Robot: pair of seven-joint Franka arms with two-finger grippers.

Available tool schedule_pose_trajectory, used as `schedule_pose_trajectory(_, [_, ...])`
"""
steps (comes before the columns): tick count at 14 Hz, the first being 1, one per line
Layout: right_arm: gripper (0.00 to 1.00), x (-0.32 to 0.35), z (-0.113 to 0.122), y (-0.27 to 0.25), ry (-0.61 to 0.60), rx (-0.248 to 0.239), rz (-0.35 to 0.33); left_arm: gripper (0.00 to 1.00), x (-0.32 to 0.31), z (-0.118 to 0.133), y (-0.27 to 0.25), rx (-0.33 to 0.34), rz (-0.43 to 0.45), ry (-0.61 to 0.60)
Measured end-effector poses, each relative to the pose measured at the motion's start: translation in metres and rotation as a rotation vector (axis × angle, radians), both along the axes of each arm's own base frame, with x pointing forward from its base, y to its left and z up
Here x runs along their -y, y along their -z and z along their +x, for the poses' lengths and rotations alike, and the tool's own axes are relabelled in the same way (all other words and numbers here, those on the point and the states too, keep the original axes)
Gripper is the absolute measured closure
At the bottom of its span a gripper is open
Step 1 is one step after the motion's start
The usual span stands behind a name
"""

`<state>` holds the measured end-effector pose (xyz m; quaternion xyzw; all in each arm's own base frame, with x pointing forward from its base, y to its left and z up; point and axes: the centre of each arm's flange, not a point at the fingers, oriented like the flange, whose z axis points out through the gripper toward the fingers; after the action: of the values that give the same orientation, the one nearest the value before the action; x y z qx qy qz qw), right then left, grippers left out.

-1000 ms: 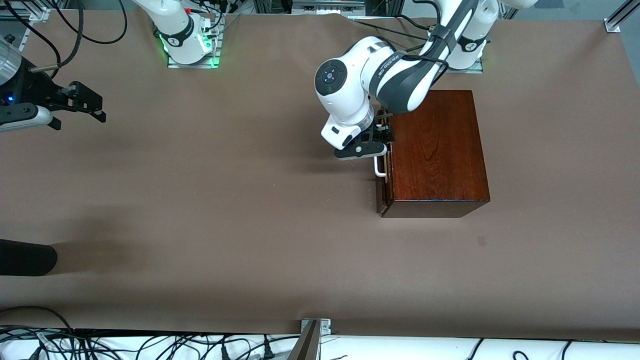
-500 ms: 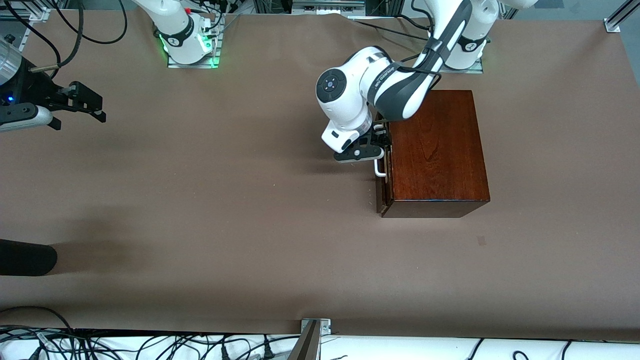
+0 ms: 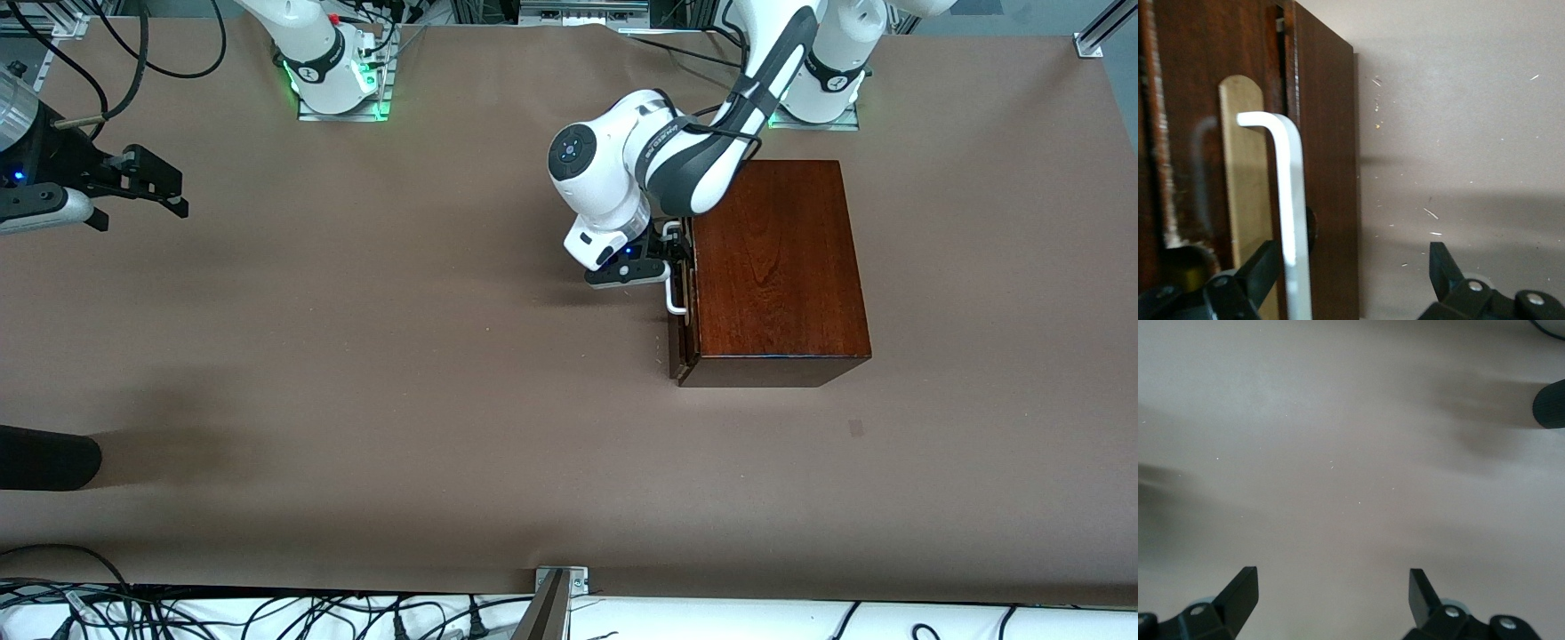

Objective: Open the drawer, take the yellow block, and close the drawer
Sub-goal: 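Pull the drawer out of the box with the left gripper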

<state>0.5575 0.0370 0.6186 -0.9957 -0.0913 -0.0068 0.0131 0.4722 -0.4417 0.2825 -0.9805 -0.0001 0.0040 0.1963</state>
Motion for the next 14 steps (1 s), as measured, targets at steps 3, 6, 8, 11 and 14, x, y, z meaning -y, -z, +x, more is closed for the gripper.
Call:
schedule_pose_trajectory(3, [0.0, 0.0, 0.0, 0.0, 0.0, 0.0, 0.0, 0.0, 0.004, 0.001, 0.013, 0.009, -0.015, -0.003])
schedule_pose_trajectory(6, [0.0, 0.0, 0.0, 0.0, 0.001, 0.0, 0.0, 0.0, 0.009, 0.002, 0.013, 0.036, -0.045, -0.009])
schedule_pose_trajectory(8, [0.0, 0.0, 0.0, 0.0, 0.001, 0.0, 0.0, 0.0, 0.016, 0.001, 0.011, 0.056, -0.073, -0.002])
schedule_pose_trajectory(11, [0.0, 0.001, 0.0, 0.0, 0.001, 0.0, 0.0, 0.0, 0.023, 0.0, 0.011, 0.08, -0.1, -0.011])
schedule_pose_trajectory(14, [0.0, 0.001, 0.0, 0.0, 0.001, 0.0, 0.0, 0.0, 0.029, 0.004, 0.008, 0.076, -0.159, -0.051])
